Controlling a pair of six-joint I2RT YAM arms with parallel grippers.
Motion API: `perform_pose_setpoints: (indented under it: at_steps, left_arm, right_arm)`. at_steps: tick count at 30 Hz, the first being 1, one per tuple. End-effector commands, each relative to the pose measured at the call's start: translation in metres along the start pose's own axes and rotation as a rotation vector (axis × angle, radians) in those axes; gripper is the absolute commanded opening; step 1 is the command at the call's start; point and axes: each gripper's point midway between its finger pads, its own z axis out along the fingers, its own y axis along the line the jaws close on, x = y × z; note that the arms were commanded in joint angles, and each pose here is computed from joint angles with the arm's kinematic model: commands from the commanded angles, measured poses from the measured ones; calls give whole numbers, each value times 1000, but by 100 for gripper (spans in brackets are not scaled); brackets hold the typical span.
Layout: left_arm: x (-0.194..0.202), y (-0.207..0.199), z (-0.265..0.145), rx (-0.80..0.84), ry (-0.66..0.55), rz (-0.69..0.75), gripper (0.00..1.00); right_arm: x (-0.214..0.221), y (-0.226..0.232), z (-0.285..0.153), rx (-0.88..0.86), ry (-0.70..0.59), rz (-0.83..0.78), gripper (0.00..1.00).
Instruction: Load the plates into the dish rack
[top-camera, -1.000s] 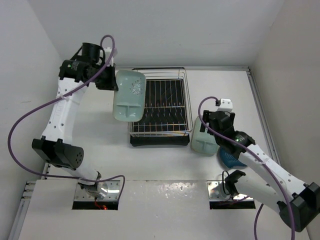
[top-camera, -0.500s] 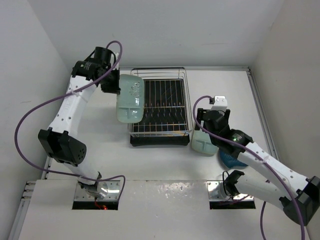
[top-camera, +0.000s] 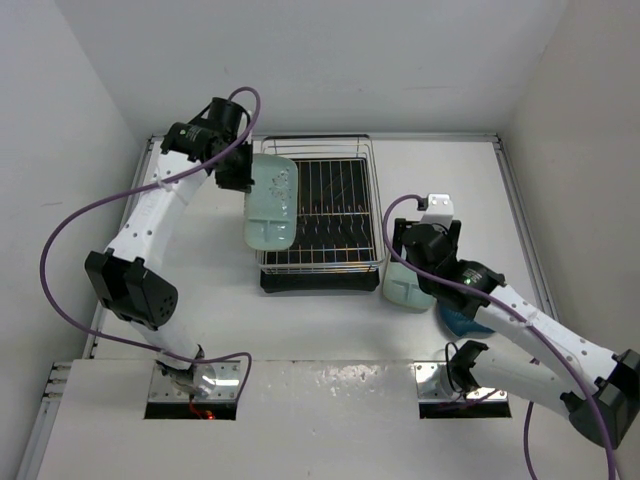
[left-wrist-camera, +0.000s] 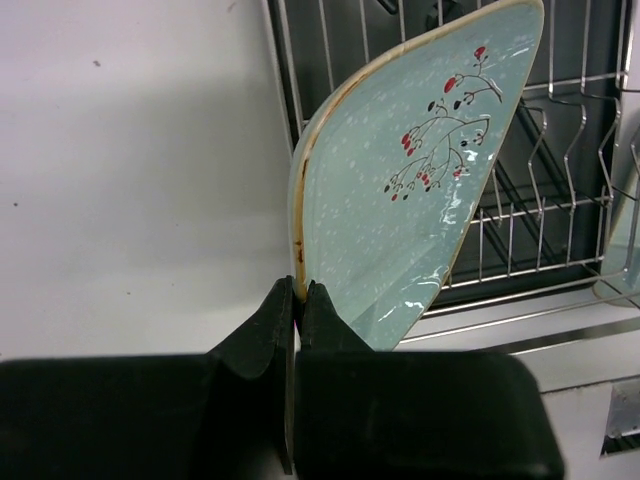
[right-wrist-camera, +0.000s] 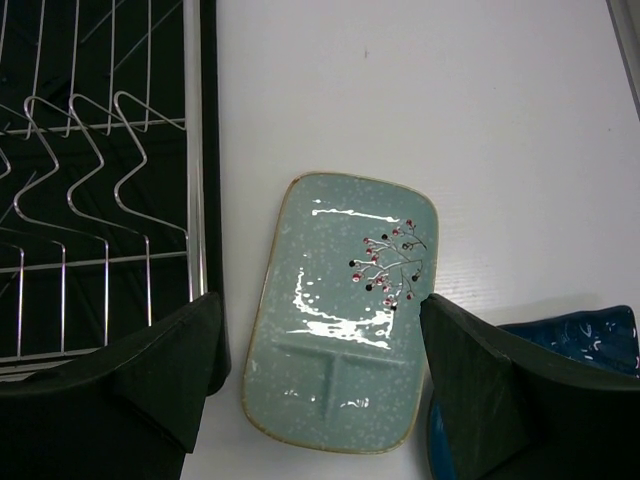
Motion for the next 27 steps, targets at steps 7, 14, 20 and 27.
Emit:
perform_pose_setpoints:
  at_steps: [7,14,20,27]
  left_arm:
    - [-19,-2,-17,-40,-97,-61,0]
    - [-9,5,-22,-145,-80,-77,0]
    - [-11,12,-20,-194,-103,-124,0]
    - [-15,-1,-11,-202,-124,-128,0]
  right_arm:
    - [-2,-6,-1,33,-20,-5,80]
    - [1,-10,-2,47,-17,-8,80]
    - [6,-12,-2,53,-11,-12,80]
    - [12,-17,-4,71,-1,-20,80]
